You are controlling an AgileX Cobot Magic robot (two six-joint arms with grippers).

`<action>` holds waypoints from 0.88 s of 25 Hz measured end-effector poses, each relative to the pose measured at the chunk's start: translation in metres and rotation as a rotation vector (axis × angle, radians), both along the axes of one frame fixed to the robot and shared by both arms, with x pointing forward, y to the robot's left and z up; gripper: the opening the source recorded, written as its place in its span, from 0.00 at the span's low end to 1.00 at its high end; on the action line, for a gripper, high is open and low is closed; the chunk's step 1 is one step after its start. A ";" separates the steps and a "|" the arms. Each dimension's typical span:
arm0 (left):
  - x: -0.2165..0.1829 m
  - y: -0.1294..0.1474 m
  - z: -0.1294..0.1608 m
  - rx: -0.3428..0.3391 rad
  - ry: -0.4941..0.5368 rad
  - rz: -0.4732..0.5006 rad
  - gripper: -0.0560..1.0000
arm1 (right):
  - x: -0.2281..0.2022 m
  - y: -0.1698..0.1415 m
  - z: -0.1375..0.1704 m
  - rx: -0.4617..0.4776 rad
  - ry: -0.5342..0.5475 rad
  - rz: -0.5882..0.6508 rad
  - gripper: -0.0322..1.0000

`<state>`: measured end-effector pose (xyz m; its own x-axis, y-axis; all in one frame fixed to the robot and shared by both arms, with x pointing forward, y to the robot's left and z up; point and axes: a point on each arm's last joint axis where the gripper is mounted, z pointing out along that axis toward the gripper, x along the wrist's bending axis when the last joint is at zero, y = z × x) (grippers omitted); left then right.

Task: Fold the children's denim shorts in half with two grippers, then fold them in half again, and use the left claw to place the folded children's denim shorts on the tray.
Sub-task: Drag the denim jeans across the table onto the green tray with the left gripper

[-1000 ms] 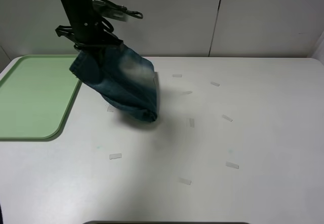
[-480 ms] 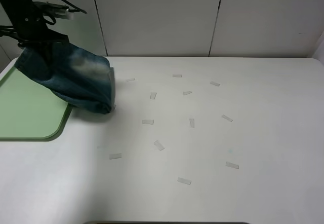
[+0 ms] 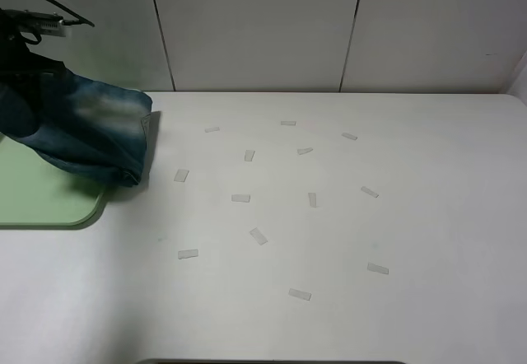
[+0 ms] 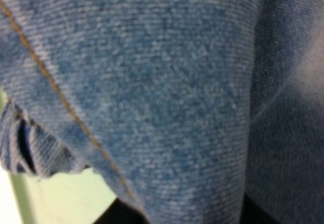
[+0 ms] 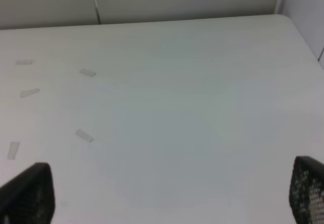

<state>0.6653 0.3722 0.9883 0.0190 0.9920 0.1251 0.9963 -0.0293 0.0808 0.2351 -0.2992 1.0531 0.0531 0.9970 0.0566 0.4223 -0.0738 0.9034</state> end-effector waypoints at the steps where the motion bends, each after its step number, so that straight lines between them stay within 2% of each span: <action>1: 0.001 0.001 -0.001 0.012 -0.007 -0.007 0.22 | 0.000 0.000 0.000 0.000 0.000 0.000 0.71; 8: 0.006 0.014 -0.001 0.092 -0.054 -0.035 0.22 | 0.000 0.000 0.000 0.000 0.000 0.000 0.71; 15: 0.005 0.032 -0.015 0.098 -0.021 -0.006 0.22 | 0.000 0.000 0.000 0.000 0.000 0.000 0.71; 22: 0.008 0.042 -0.014 0.131 -0.063 -0.028 0.22 | 0.000 0.000 0.000 0.000 0.000 0.000 0.71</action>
<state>0.6728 0.4138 0.9744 0.0343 0.9663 0.2550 0.9881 -0.0712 0.1366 0.2351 -0.2992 1.0531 0.0531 0.9970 0.0566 0.4223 -0.0738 0.9034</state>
